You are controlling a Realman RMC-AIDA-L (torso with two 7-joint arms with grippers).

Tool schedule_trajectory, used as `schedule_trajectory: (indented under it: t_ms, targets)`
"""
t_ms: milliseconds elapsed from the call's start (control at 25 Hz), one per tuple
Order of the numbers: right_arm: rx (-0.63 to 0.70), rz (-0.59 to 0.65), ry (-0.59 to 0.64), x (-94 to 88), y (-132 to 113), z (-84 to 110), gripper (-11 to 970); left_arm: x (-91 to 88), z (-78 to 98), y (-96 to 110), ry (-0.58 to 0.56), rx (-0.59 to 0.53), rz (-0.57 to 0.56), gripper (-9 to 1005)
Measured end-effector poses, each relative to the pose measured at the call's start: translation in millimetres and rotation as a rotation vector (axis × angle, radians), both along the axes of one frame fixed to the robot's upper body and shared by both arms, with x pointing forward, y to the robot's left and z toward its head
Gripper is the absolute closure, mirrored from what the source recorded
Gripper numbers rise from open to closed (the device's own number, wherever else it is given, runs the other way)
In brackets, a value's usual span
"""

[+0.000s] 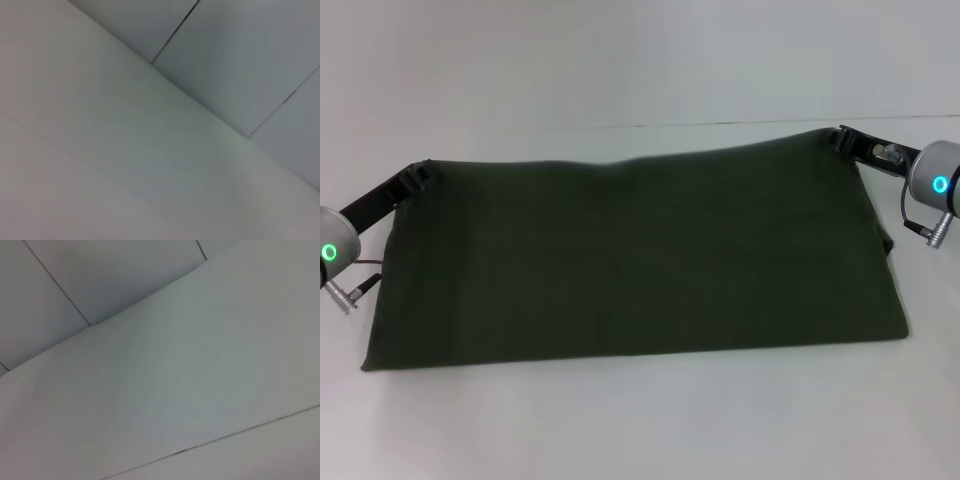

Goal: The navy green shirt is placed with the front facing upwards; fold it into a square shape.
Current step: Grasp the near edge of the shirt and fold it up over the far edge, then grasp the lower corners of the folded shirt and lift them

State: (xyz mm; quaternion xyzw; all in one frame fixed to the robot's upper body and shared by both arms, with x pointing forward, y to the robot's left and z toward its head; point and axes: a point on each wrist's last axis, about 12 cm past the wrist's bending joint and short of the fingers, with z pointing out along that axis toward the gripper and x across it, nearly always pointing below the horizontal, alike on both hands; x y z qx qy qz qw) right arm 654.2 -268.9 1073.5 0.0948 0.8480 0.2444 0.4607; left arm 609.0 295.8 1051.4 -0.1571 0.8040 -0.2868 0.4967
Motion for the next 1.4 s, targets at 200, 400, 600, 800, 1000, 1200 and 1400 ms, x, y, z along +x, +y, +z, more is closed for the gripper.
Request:
schedule_trajectory:
  t_ms: [200,400,600,800,1000,1200,1400]
  targets:
    - [0.002,-0.002,-0.003,-1.5,-1.5,-1.2,902,-2.9,-3.4,-1.1,-0.041,-0.019,0.036,861]
    - [0.023,-0.016,-0.017,-4.1,-3.3,-3.4,713,-5.2,-5.5,2.8,-0.05,-0.023,0.068,660]
    - [0.065,-0.071,-0.027,-7.6,-14.7,-4.4,499,-9.7,-8.1,10.1,-0.045,-0.042,0.1,490]
    - [0.176,-0.153,-0.083,-16.8,-36.2,-1.7,193,-19.0,-8.3,13.7,-0.067,-0.081,0.066,276]
    - [0.283,-0.126,-0.202,-33.9,-53.6,6.2,153,-35.9,4.6,21.8,-0.162,-0.151,-0.038,278]
    - [0.345,0.038,-0.173,-49.2,-68.7,17.0,152,-46.6,18.1,33.3,-0.063,-0.209,-0.205,280]
    - [0.32,0.2,0.021,-63.2,-76.4,15.4,152,-59.6,29.1,53.6,0.159,-0.139,-0.339,283]
